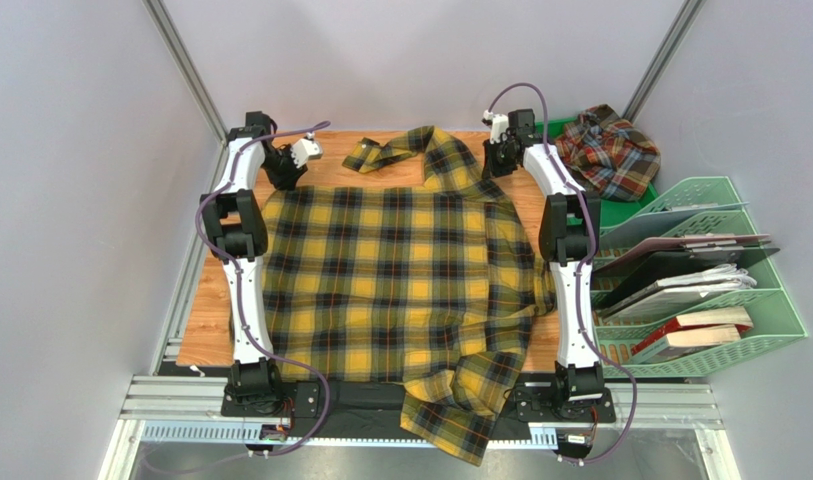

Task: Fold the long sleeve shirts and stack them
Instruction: Fold the shirt

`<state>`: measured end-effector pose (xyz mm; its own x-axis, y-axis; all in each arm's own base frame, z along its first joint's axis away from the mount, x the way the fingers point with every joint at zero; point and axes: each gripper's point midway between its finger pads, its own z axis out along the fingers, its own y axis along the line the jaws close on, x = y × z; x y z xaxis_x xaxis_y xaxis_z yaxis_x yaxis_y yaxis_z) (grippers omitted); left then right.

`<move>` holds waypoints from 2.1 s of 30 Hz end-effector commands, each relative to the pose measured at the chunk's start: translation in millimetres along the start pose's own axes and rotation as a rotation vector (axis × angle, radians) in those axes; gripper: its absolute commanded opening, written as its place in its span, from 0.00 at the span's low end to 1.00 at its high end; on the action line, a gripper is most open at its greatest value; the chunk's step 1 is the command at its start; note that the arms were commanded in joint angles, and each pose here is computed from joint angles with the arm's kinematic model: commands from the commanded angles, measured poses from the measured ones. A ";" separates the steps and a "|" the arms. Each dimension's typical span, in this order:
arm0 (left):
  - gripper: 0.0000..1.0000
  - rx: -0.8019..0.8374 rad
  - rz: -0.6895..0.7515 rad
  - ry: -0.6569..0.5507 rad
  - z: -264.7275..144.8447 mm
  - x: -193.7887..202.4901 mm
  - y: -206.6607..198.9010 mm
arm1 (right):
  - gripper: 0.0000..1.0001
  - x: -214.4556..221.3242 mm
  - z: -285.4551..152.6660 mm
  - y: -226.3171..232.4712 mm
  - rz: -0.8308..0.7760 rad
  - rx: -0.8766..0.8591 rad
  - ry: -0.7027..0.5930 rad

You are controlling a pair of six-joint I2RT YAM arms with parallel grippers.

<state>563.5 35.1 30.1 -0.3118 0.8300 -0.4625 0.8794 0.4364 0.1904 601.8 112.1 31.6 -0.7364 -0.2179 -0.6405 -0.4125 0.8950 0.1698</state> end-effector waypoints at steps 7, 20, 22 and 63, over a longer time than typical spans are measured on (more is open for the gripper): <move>0.49 -0.134 -0.004 -0.243 -52.5 -64.5 38.7 | 0.00 -20.8 1.8 -0.6 -0.060 0.015 -0.063; 0.54 0.043 0.110 -0.007 -17.3 0.5 -3.1 | 0.00 -23.7 0.7 -0.4 -0.097 0.023 -0.068; 0.52 0.063 0.118 0.037 -7.2 14.0 -6.3 | 0.00 -23.4 1.7 1.9 -0.109 0.020 -0.066; 0.00 -0.065 0.205 -0.129 -162.8 -21.3 -59.9 | 0.00 -26.2 -198.0 87.7 -0.133 -0.099 -0.135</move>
<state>479.0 45.3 139.8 -0.1770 0.8450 -0.5047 0.8985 0.3480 0.2676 507.6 123.5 175.9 -0.6230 -0.2937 -0.7250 -0.5482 0.8251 0.1369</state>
